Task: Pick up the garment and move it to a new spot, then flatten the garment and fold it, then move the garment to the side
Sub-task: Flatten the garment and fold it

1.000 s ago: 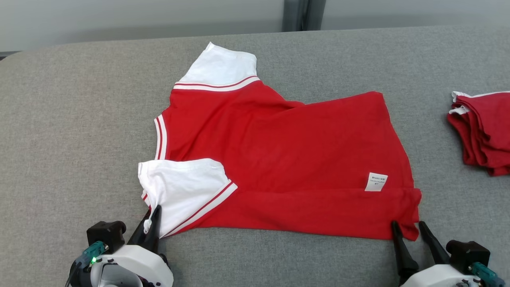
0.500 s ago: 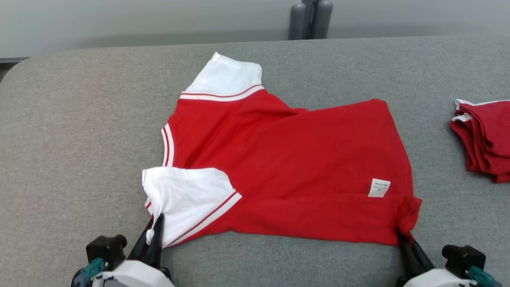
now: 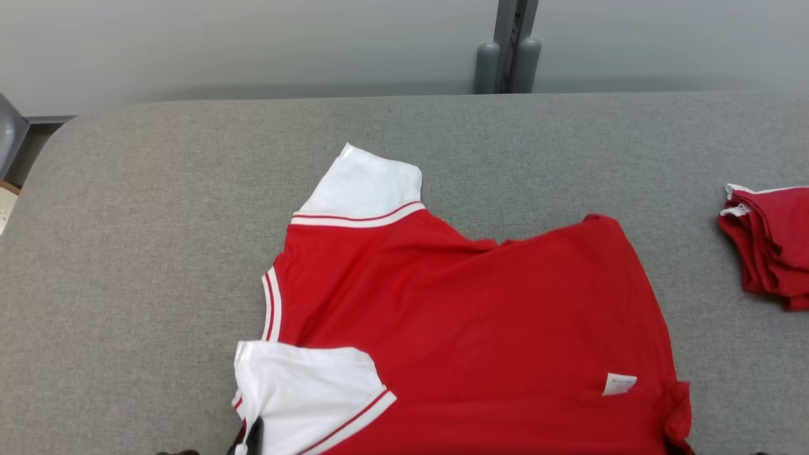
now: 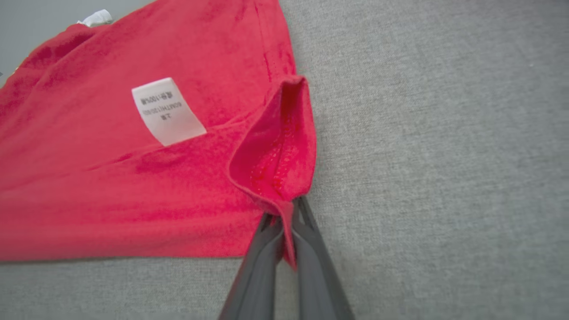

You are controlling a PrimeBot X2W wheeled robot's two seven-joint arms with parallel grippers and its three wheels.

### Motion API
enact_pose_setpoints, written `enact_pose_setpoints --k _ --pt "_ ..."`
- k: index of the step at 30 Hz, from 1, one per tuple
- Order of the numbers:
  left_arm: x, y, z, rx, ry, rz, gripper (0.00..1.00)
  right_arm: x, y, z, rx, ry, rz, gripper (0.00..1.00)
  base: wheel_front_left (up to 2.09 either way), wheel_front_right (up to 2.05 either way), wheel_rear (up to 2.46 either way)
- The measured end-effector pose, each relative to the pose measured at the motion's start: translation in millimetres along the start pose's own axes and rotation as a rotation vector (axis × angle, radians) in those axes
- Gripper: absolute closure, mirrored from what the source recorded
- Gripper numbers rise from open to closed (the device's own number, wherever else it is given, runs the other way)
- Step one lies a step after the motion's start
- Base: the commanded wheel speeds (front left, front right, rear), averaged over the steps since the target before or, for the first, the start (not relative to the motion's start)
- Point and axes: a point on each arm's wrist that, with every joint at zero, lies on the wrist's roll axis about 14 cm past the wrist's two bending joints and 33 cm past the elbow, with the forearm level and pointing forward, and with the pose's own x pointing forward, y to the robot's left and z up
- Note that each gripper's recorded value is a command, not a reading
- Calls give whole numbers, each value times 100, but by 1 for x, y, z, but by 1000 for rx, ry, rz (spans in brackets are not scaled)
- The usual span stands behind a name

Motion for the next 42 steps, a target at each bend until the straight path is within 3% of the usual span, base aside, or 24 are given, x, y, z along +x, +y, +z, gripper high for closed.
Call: enact_pose_setpoints --k 4,5,6,7,11,16,21,34,42 --pt "-7 -1 -8 -14 33 7 97 -6 0 -6 19 21 -7 100 0 0 0" --pt "-7 0 -9 -14 33 10 59 -6 1 -5 19 19 -5 100 0 0 0" --pt "-7 0 -11 -14 42 11 0 -5 2 -3 20 12 0 12 0 0 0" --pt "-7 -1 -11 -19 38 10 0 -4 6 1 22 -5 8 0 0 0 0" --pt "2 -7 24 -16 -107 -9 0 1 20 44 -9 -157 52 0 0 0 0" --pt "8 -14 68 58 -283 -41 0 -3 34 104 -72 -367 86 0 0 0 0" --pt "11 -20 101 127 -387 -65 0 -7 42 141 -126 -477 99 0 0 0 0" --pt "30 -27 108 136 -374 -84 0 4 48 146 -135 -473 106 0 0 0 0" --pt "96 -92 175 187 -439 -299 0 36 56 157 -140 -473 123 0 0 0 0"
